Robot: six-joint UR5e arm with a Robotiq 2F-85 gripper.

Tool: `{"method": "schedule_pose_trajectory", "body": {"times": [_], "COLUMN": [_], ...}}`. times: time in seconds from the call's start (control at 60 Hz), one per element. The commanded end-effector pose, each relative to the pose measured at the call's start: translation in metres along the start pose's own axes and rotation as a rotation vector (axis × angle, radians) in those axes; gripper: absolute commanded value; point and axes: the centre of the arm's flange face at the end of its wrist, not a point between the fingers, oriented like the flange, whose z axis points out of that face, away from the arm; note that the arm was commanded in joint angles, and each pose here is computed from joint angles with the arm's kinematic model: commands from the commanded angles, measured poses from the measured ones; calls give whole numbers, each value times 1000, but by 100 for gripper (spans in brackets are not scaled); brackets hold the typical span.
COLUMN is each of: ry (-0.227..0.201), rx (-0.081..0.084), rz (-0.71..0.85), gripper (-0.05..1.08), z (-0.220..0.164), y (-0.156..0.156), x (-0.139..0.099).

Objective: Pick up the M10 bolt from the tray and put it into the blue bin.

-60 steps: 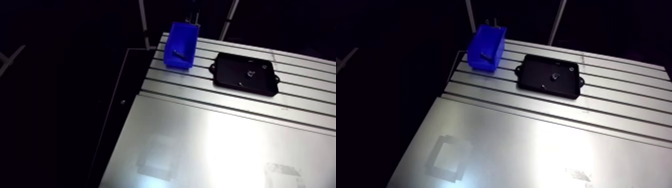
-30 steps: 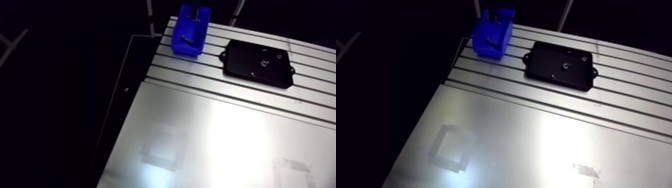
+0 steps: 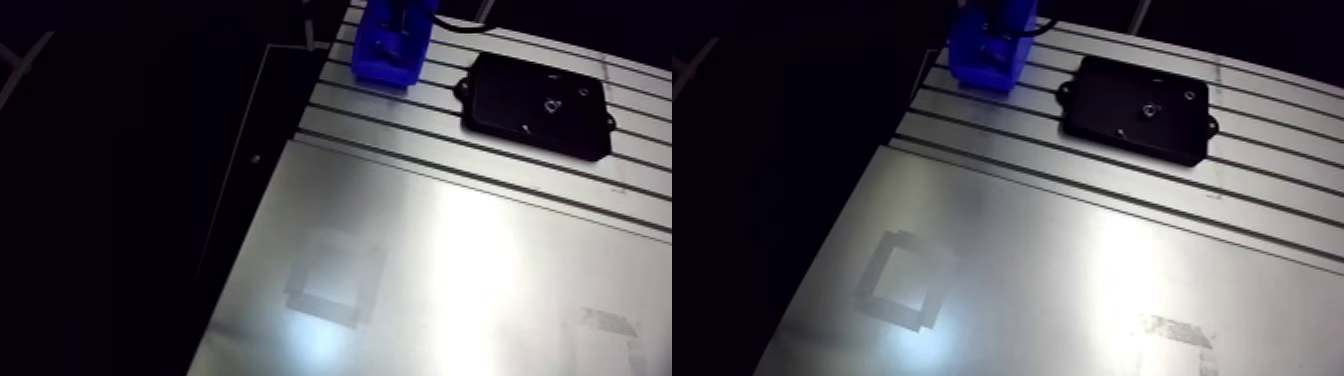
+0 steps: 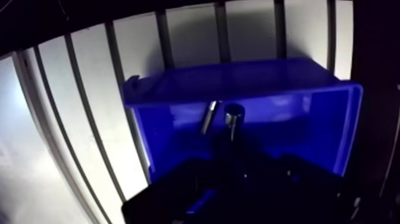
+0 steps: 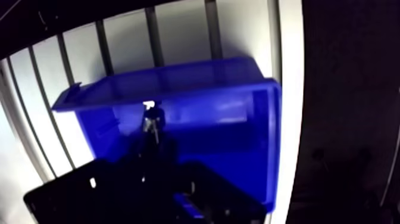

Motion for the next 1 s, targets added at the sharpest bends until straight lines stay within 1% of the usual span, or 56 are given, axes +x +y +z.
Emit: {"method": "schedule_pose_trajectory", "body": {"times": [0.017, 0.05, 0.067, 0.083, 0.1, 0.117, 0.133, 0.15, 0.167, 0.183, 0.233, 0.25, 0.267, 0.283, 0.333, 0.367, 0.417, 0.433, 0.45, 0.467, 0.483, 0.517, 0.533, 0.55, 0.567, 0.583, 0.6, 0.633, 0.65, 0.667, 0.683, 0.7, 0.733, 0.75, 0.767, 0.783, 0.8, 0.817, 0.833, 0.85, 0.883, 0.917, 0.933, 0.95, 0.967, 0.983, 1.0], "ry": [-8, -7, -7, -6, -6, -4, -4, -1, -1, -2, -3, -3, -3, -1, 7, 15, 17, 21, 21, 25, 25, 32, 32, 34, 34, 35, 34, 34, 34, 34, 30, 30, 26, 26, 23, 23, 21, 21, 22, 22, 24, 24, 24, 24, 25, 25, 24], "rx": [1, -2, -5, -7, -7, -7, -7, -9, -9, -9, -10, -12, -12, -17, -19, -28, -32, -40, -40, -52, -52, -68, -68, -76, -76, -79, -78, -78, -79, -79, -78, -78, -82, -82, -89, -89, -95, -95, -106, -106, -127, -127, -136, -136, -146, -146, -158], "rz": [6, 10, 14, 16, 16, 16, 16, 16, 16, 17, 20, 25, 25, 30, 31, 24, 21, 21, 21, 21, 21, 24, 24, 26, 26, 27, 28, 28, 28, 28, 29, 29, 37, 37, 46, 46, 58, 58, 76, 76, 133, 133, 164, 164, 201, 201, 252], "gripper": [101, 101, 100, 95, 95, 85, 85, 55, 55, 5, 4, 1, 1, 0, 0, 0, 0, 0, 0, 0, 0, 0, 0, 0, 0, 0, 0, 0, 0, 0, 0, 0, 0, 0, 0, 0, 0, 0, 0, 0, 0, 0, 0, 0, 0, 0, 0], "z": [9, 9, 10, 10, 10, 10, 10, 8, 8, 9, 8, 7, 7, 4, 1, -8, -11, -18, -18, -30, -30, -51, -51, -63, -63, -75, -87, -87, -100, -100, -112, -112, -135, -135, -146, -146, -156, -156, -168, -168, -188, -188, -196, -196, -202, -202, -208], "y": [3, 3, 4, 4, 4, 4, 4, 4, 4, 3, 2, 1, 1, 1, 1, -1, -3, -5, -5, -8, -8, -11, -11, -13, -13, -16, -19, -19, -22, -22, -25, -25, -29, -29, -29, -29, -30, -30, -32, -32, -36, -36, -38, -38, -40, -40, -42], "x": [1, 1, 1, 1, 1, 2, 2, 2, 2, 2, 3, 5, 5, 6, 7, 12, 14, 14, 14, 12, 12, 7, 7, 4, 4, 2, -1, -1, -3, -3, -7, -7, -16, -16, -22, -22, -29, -29, -36, -36, -53, -53, -58, -58, -63, -63, -68]}}
